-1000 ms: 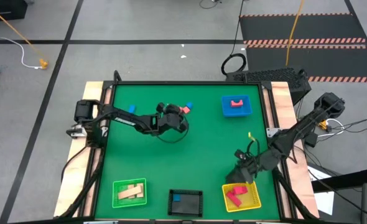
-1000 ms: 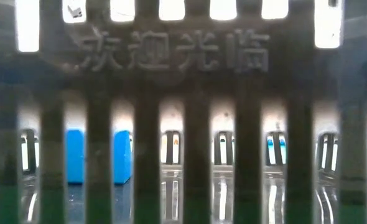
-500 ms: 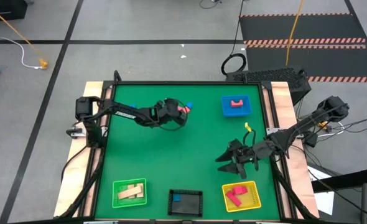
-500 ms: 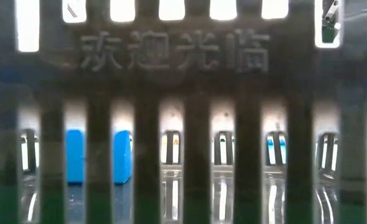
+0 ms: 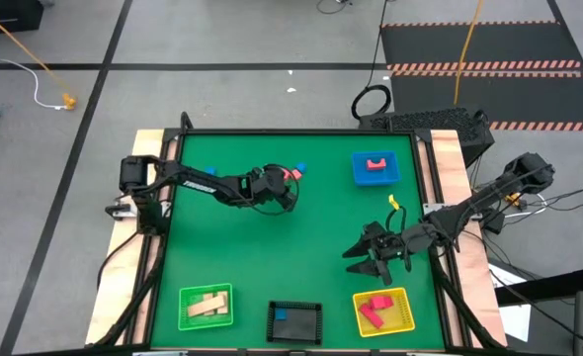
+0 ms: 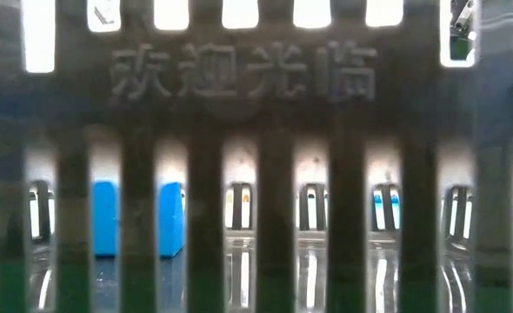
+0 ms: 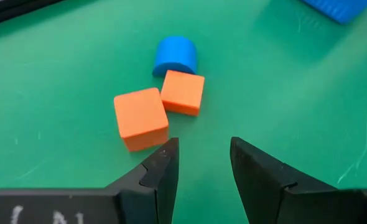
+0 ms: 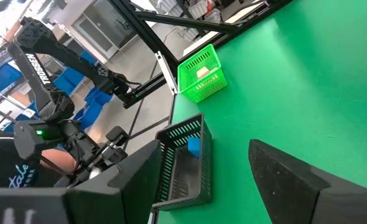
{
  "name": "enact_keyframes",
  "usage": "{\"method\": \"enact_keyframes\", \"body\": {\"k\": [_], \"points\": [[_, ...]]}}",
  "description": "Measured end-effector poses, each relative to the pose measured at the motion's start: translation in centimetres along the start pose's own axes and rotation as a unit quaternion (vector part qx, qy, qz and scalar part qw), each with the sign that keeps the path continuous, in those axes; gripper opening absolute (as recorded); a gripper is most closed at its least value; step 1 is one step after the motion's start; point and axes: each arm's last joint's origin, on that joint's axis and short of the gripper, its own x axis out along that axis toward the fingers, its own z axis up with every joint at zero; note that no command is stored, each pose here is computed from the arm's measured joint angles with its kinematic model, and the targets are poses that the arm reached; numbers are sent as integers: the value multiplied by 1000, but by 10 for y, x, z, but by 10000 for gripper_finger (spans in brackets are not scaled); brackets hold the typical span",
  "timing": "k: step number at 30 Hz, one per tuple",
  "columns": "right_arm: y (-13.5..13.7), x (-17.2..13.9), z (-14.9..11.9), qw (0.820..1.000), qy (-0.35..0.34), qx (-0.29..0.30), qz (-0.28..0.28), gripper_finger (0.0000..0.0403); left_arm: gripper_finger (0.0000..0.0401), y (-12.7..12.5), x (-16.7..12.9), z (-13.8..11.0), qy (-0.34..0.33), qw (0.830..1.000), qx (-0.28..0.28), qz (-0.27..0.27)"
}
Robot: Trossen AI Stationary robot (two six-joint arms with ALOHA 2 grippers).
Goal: Sort & place blocks by color
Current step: Put the orange block into the blue bin
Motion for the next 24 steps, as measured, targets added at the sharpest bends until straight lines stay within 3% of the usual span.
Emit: {"method": "enact_keyframes", "body": {"k": [8, 18, 24], "points": [[0, 0, 0, 1000, 0, 0, 0, 235, 154, 2, 1, 2, -15, 1000, -8, 14], [0, 0, 0, 1000, 0, 0, 0, 235, 311, 17, 7, 11, -28, 998, -34, 48], [0, 0, 0, 1000, 0, 0, 0, 235, 341, 24, 10, 14, -31, 997, -43, 56]]}}
